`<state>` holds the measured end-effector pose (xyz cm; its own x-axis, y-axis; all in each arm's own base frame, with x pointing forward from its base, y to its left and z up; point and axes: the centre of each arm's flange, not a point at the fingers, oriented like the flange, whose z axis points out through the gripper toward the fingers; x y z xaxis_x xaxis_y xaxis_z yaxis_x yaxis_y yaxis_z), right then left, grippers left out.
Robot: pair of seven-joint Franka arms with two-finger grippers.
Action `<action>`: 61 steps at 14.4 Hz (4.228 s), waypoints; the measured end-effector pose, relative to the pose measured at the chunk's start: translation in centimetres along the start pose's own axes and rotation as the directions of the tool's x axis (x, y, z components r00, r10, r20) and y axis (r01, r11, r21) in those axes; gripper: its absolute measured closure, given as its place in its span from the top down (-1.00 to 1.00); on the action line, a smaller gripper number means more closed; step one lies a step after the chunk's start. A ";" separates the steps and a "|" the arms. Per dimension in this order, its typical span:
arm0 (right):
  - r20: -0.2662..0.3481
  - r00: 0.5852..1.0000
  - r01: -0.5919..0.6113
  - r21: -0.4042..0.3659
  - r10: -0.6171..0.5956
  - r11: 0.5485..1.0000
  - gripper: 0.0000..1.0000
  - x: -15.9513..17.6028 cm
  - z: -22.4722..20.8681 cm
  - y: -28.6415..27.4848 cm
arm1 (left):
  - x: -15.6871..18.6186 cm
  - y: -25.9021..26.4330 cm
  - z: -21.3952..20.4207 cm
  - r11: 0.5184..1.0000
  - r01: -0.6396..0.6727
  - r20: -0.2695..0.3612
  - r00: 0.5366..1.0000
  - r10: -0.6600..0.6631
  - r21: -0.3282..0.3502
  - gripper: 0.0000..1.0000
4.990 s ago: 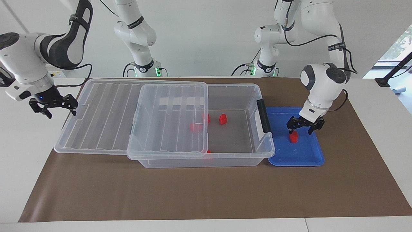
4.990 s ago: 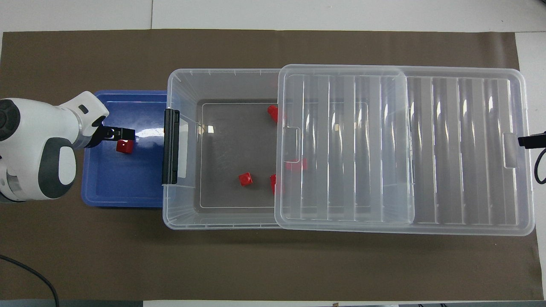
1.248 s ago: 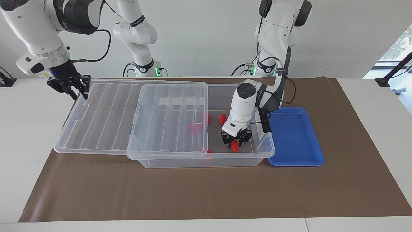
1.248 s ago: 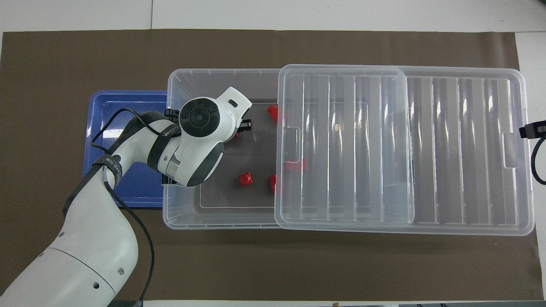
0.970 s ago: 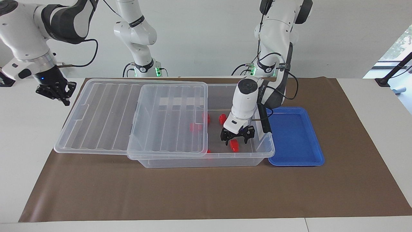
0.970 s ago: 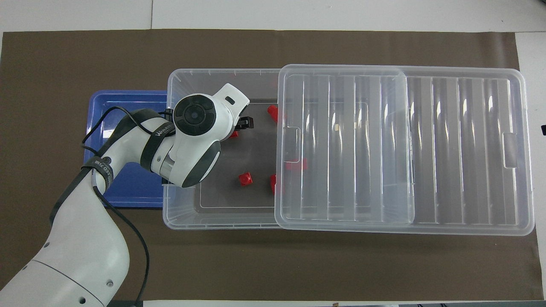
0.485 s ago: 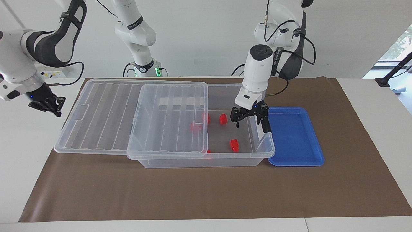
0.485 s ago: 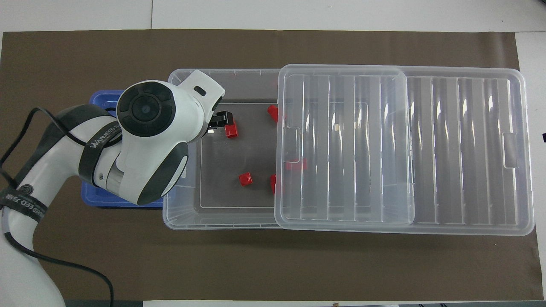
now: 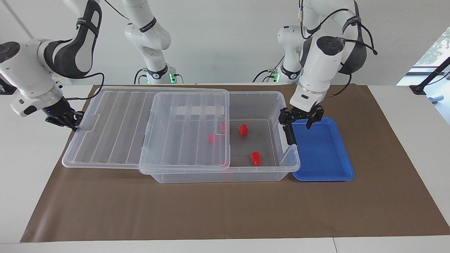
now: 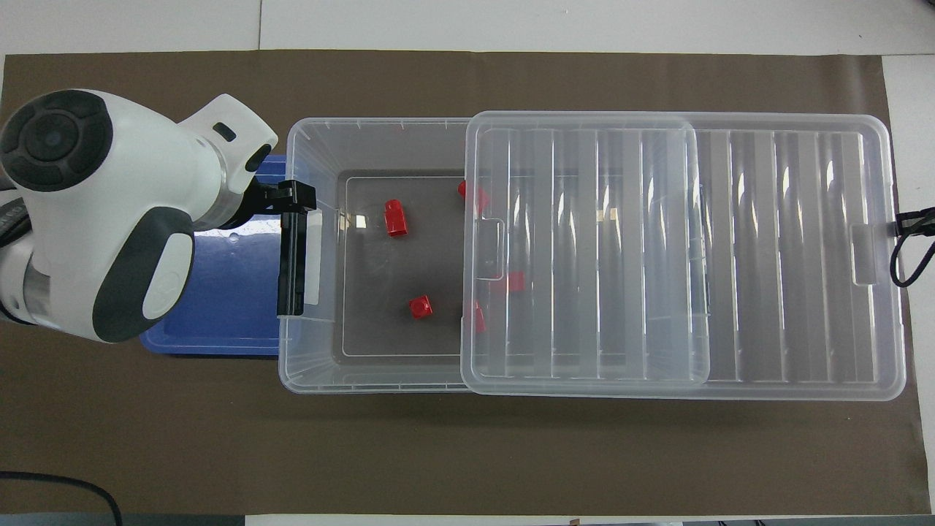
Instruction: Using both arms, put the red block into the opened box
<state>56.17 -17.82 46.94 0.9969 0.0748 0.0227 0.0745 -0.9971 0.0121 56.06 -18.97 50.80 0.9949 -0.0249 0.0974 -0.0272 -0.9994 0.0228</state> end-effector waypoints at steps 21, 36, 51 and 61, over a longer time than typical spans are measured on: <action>0.002 0.991 -0.135 0.012 0.135 0.991 -0.98 4.0 -0.4 -19.7 | 0.8 -11.7 -11.5 0.992 -0.123 0.081 0.989 0.126 -0.032 1.00; 0.002 0.989 -0.147 0.014 0.147 0.989 -0.98 4.0 -0.5 -22.0 | -0.6 -11.5 -10.5 0.988 -0.154 0.128 0.979 0.157 -0.030 1.00; 0.062 0.976 -0.210 -0.009 0.210 0.978 0.52 -1.0 -14.8 -17.9 | -0.9 -11.6 -11.7 0.987 -0.159 0.112 0.981 0.160 -0.015 1.00; 0.072 0.974 -0.217 0.018 0.215 0.976 1.00 -1.5 -14.6 -13.3 | -1.2 -11.7 -11.9 0.988 -0.157 0.133 0.978 0.158 -0.016 1.00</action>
<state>53.32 -4.54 61.37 0.9887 -0.1424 -0.0470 -0.1430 -0.9897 -0.0113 54.05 -6.91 62.22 0.9821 -0.1851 -0.0339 -0.1844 -0.9826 0.0233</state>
